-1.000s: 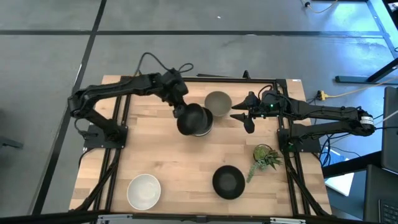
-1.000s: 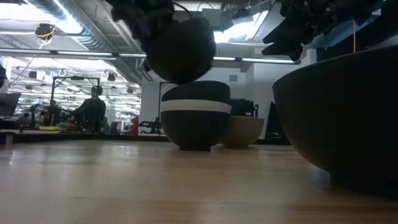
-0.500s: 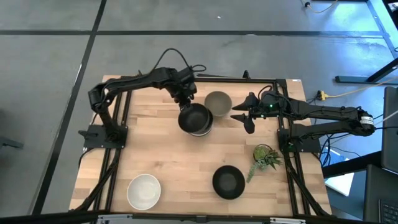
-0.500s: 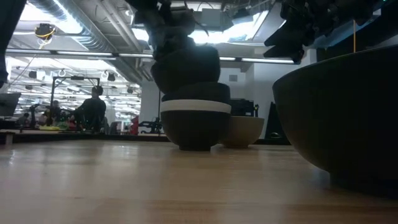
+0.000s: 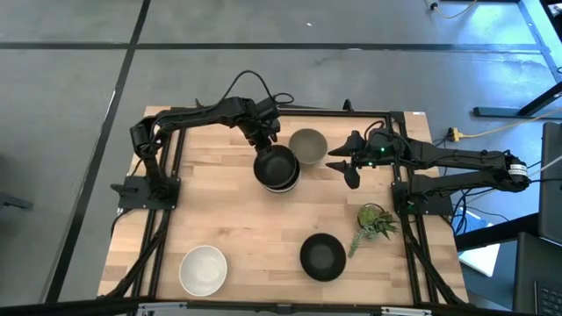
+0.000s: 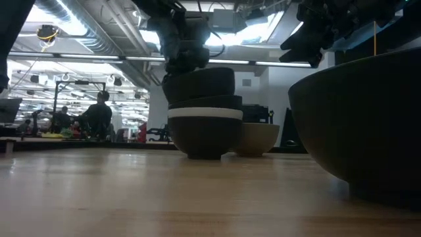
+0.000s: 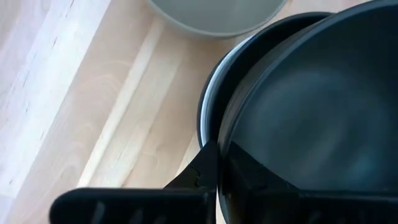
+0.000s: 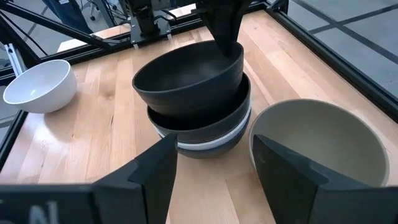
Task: Nest bowls inside each other
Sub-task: Stack the black bowl on the black bowl
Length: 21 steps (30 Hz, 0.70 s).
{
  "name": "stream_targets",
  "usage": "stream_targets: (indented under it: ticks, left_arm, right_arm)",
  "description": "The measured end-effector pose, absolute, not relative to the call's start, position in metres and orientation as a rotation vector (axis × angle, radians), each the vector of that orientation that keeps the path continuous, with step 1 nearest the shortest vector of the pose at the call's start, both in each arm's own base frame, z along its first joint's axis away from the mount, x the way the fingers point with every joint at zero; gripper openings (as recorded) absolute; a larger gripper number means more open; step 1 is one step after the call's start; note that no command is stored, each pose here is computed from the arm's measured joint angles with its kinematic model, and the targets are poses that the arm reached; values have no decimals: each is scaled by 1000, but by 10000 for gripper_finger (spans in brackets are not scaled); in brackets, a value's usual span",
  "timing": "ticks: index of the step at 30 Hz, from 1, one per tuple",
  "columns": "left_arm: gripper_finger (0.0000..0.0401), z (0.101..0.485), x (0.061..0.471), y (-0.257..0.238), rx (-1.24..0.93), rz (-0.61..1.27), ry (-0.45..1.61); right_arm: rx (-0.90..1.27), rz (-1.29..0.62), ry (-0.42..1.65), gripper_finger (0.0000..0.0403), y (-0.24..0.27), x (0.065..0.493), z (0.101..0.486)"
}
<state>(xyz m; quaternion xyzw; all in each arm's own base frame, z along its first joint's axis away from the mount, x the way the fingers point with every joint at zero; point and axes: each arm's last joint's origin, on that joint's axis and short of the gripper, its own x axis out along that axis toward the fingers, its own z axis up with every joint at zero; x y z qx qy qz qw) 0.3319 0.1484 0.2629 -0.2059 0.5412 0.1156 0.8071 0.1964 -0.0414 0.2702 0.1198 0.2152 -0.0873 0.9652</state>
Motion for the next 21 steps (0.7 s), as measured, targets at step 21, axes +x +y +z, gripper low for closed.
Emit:
stream_targets:
  ticks: [21]
  left_arm:
    - [51, 261, 334, 147, -437, 249, 1162]
  right_arm:
    - [246, -178, 435, 211, -41, 196, 270]
